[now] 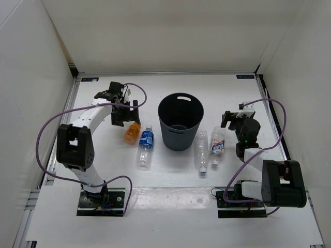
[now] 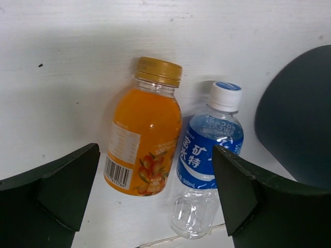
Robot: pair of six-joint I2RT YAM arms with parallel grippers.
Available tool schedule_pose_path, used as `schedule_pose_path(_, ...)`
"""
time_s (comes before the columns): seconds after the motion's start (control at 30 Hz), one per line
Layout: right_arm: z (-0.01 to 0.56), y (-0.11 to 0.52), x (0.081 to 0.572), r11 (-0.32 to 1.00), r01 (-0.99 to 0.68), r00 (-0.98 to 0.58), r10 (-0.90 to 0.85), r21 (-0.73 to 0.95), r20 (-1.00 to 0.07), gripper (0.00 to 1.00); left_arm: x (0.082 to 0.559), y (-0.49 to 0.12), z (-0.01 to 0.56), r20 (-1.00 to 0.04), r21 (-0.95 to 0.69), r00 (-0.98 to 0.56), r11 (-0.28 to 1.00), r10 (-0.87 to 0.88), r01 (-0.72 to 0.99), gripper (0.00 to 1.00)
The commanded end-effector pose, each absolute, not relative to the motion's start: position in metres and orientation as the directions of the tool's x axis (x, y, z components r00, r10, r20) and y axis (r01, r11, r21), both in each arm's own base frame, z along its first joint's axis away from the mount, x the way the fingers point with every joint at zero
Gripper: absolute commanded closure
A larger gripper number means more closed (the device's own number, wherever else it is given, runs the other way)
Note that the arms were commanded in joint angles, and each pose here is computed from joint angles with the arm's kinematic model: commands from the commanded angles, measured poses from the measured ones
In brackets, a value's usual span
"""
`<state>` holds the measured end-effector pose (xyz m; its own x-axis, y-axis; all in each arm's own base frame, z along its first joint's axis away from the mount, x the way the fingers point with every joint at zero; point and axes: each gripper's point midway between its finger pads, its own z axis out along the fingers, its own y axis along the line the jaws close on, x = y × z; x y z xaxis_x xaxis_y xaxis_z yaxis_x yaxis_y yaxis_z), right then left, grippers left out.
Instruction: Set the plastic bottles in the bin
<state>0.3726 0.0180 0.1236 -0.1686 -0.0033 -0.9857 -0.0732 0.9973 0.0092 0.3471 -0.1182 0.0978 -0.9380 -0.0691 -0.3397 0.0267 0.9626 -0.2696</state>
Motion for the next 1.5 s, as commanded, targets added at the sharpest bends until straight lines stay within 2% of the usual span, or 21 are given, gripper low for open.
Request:
schedule_pose_path(0.0, 0.141, 0.016, 0.381, 0.997, -0.07, -0.116, 0.003, 0.011, -0.993, 0.1, 0.345, -0.112, 0.093, -0.315, -0.257, -0.945, 0.967, -0.086, -0.002, 0.0)
schedule_pose_path(0.3, 0.139, 0.016, 0.38, 0.997, -0.07, -0.12, 0.003, 0.011, -0.993, 0.1, 0.335, -0.119, 0.065, -0.204, -0.285, -0.975, 0.958, -0.086, -0.024, 0.0)
schedule_pose_path(0.5, 0.14, 0.016, 0.381, 0.997, -0.07, -0.119, 0.003, 0.011, -0.993, 0.1, 0.322, -0.127, 0.046, -0.086, -0.318, -0.994, 0.947, -0.074, -0.043, 0.01)
schedule_pose_path(0.63, 0.142, 0.016, 0.381, 0.997, -0.07, -0.114, 0.003, 0.011, -0.993, 0.1, 0.322, -0.123, 0.048, -0.076, -0.299, -0.994, 0.953, -0.073, -0.047, 0.12)
schedule_pose_path(0.73, 0.141, 0.016, 0.381, 0.997, -0.072, -0.117, 0.003, 0.011, -0.993, 0.1, 0.331, -0.113, 0.062, -0.101, -0.259, -0.988, 0.962, -0.119, -0.089, 0.26)
schedule_pose_path(0.83, 0.14, 0.017, 0.381, 0.997, -0.073, -0.119, 0.002, 0.011, -0.993, 0.1, 0.349, -0.099, 0.088, -0.172, -0.226, -0.966, 0.962, -0.194, -0.153, 0.37)
schedule_pose_path(0.93, 0.141, 0.018, 0.381, 0.997, -0.075, -0.116, 0.002, 0.011, -0.993, 0.1, 0.372, -0.086, 0.137, -0.333, -0.233, -0.903, 0.951, -0.272, -0.201, 0.37)
schedule_pose_path(1.03, 0.14, 0.018, 0.38, 0.997, -0.075, -0.119, 0.002, 0.011, -0.993, 0.1, 0.403, -0.086, 0.213, -0.527, -0.303, -0.793, 0.939, -0.306, -0.162, 0.38)
schedule_pose_path(1.07, 0.14, 0.016, 0.381, 0.997, -0.07, -0.12, 0.001, 0.01, -0.993, 0.1, 0.407, -0.088, 0.227, -0.56, -0.317, -0.77, 0.938, -0.306, -0.142, 0.38)
schedule_pose_path(1.1, 0.141, 0.017, 0.381, 0.997, -0.073, -0.117, 0.001, 0.009, -0.993, 0.1, 0.419, -0.091, 0.263, -0.641, -0.352, -0.7, 0.931, -0.314, -0.095, 0.38)
schedule_pose_path(1.23, 0.141, 0.018, 0.381, 0.997, -0.075, -0.116, 0.002, 0.011, -0.993, 0.1, 0.426, -0.124, 0.353, -0.772, -0.445, -0.559, 0.885, -0.302, 0.137, 0.38)
schedule_pose_path(1.37, 0.141, 0.017, 0.381, 0.998, -0.069, -0.117, 0.002, 0.01, -0.993, 0.1, 0.402, -0.181, 0.398, -0.848, -0.426, -0.478, 0.829, -0.227, 0.362, 0.4)
schedule_pose_path(1.47, 0.14, 0.017, 0.381, 0.998, -0.066, -0.119, 0.002, 0.009, -0.993, 0.1, 0.374, -0.233, 0.399, -0.887, -0.369, -0.447, 0.761, -0.116, 0.534, 0.4)
